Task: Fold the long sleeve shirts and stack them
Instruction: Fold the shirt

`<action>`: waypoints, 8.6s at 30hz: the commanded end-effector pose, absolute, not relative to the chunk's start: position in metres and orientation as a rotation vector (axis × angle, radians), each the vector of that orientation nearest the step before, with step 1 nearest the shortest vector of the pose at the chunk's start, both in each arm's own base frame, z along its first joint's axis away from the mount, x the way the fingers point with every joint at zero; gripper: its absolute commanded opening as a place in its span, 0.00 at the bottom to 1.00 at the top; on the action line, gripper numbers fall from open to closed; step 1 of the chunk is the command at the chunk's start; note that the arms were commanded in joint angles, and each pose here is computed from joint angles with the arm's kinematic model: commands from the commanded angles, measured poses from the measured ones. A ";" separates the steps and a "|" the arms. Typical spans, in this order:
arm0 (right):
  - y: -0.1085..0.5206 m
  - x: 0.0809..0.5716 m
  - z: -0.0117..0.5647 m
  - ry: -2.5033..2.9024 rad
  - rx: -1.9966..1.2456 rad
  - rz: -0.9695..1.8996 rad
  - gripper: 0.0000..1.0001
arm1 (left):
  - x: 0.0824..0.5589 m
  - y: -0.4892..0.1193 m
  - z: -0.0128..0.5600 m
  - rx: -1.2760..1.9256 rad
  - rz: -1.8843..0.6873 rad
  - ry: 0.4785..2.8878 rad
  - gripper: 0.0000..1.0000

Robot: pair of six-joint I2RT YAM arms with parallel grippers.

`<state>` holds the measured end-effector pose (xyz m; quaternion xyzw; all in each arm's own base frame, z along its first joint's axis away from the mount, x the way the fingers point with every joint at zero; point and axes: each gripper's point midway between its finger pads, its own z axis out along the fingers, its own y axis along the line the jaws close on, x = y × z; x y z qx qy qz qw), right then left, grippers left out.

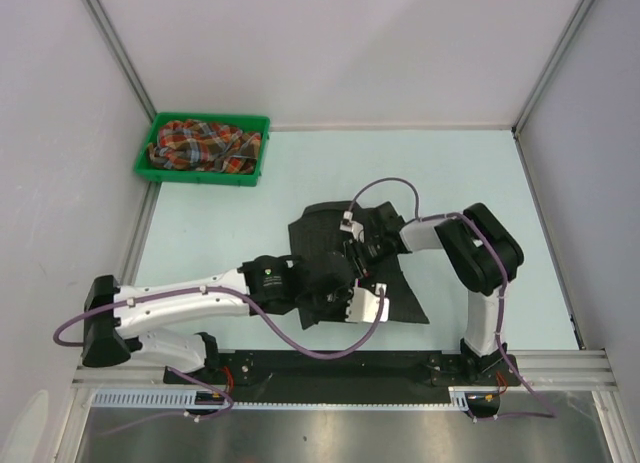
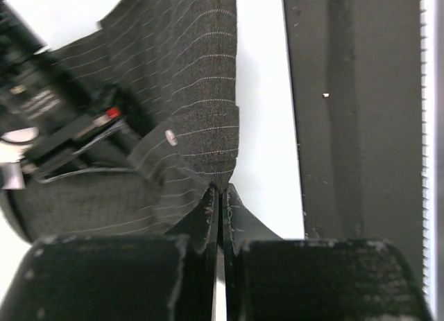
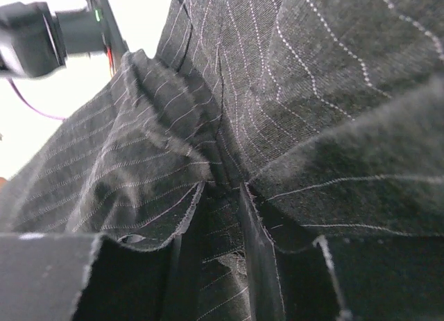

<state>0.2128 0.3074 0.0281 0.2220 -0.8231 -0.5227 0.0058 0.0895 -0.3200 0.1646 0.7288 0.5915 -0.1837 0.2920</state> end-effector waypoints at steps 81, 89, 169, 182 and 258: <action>0.163 0.293 0.051 -2.913 0.960 -1.412 0.50 | 0.255 -0.211 0.051 1.015 -1.172 2.451 0.56; 0.160 0.294 0.061 -2.905 0.921 -1.454 0.01 | 0.255 -0.209 0.057 1.029 -1.152 2.443 0.31; 0.225 0.298 0.195 -2.847 0.323 -2.170 1.00 | 0.222 -0.282 0.190 0.716 -1.625 2.045 0.99; 0.255 0.273 0.051 -2.590 -0.042 -1.948 1.00 | 0.261 -0.259 0.031 0.233 -1.522 2.450 0.99; 0.271 0.408 0.178 -3.416 1.272 -1.192 0.81 | 0.325 -0.103 0.217 0.266 -0.737 2.043 0.99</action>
